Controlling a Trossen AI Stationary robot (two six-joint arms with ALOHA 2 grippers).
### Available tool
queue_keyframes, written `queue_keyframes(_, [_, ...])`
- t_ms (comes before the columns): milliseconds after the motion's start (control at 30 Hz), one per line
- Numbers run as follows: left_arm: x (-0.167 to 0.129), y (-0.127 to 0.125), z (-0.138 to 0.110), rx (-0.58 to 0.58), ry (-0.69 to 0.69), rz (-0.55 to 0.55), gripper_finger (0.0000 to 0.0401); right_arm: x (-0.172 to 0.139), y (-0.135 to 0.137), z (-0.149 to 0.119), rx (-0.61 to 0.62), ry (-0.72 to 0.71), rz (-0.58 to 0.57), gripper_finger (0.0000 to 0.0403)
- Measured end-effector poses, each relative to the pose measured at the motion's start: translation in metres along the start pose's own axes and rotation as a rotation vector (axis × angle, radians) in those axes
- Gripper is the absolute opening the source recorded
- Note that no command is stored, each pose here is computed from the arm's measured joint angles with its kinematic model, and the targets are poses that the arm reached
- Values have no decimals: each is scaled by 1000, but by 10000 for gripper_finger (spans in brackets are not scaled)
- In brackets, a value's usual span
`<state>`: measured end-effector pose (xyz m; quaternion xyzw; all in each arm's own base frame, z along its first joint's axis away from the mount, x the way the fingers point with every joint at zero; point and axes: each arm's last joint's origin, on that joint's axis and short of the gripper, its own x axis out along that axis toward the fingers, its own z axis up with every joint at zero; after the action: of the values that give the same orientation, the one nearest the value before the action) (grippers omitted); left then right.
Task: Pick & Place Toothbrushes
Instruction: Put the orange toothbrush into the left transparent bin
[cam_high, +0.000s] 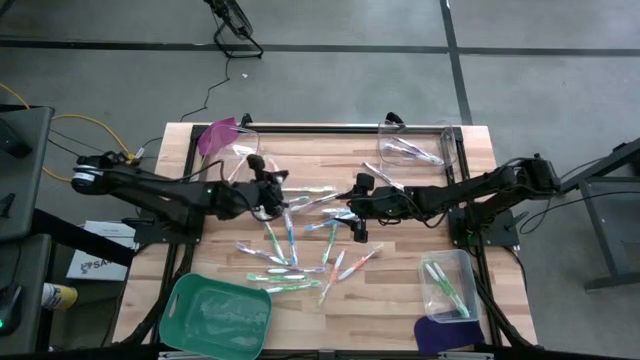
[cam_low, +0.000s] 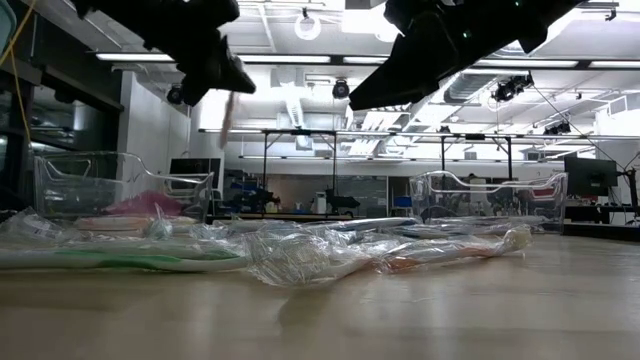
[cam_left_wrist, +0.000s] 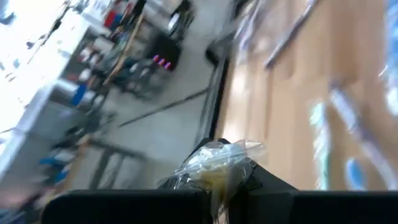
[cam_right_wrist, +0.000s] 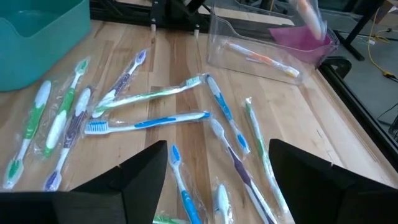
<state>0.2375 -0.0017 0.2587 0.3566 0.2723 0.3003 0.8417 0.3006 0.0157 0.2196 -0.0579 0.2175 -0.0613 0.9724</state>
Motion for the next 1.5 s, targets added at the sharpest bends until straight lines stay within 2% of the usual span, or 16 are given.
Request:
queue_keyframes(67, [-4, -1, -4, 44, 52, 20, 6, 0, 0, 0, 0, 0, 0, 274])
queue_keyframes(233, [-4, -7, -16, 146, 135, -19, 6, 0, 0, 0, -1, 2, 0, 273])
queue_keyframes(533, [-8, 4, -29, 62, 203, 19, 6, 0, 0, -1, -3, 14, 1, 272])
queue_keyframes(667, [-15, 11, -43, -50, 218, 101, 6, 0, 0, -1, -3, 16, 1, 272])
queue_keyframes(800, [-23, 22, -58, -250, 222, 195, 8, 0, 0, -1, -3, 16, 1, 272])
queue_keyframes(900, [-27, 27, -65, -384, 208, 227, 10, 0, 0, -1, -2, 15, -5, 272])
queue_keyframes(1067, [-25, 25, -78, -479, 263, 204, 9, 0, -1, -1, -1, 17, -49, 272])
queue_keyframes(1300, [-22, 27, -98, -588, 399, 250, 10, 0, -1, -1, 3, 17, -50, 272])
queue_keyframes(1500, [-21, 28, -100, -640, 404, 255, 24, 0, -1, -1, 3, 17, -50, 272])
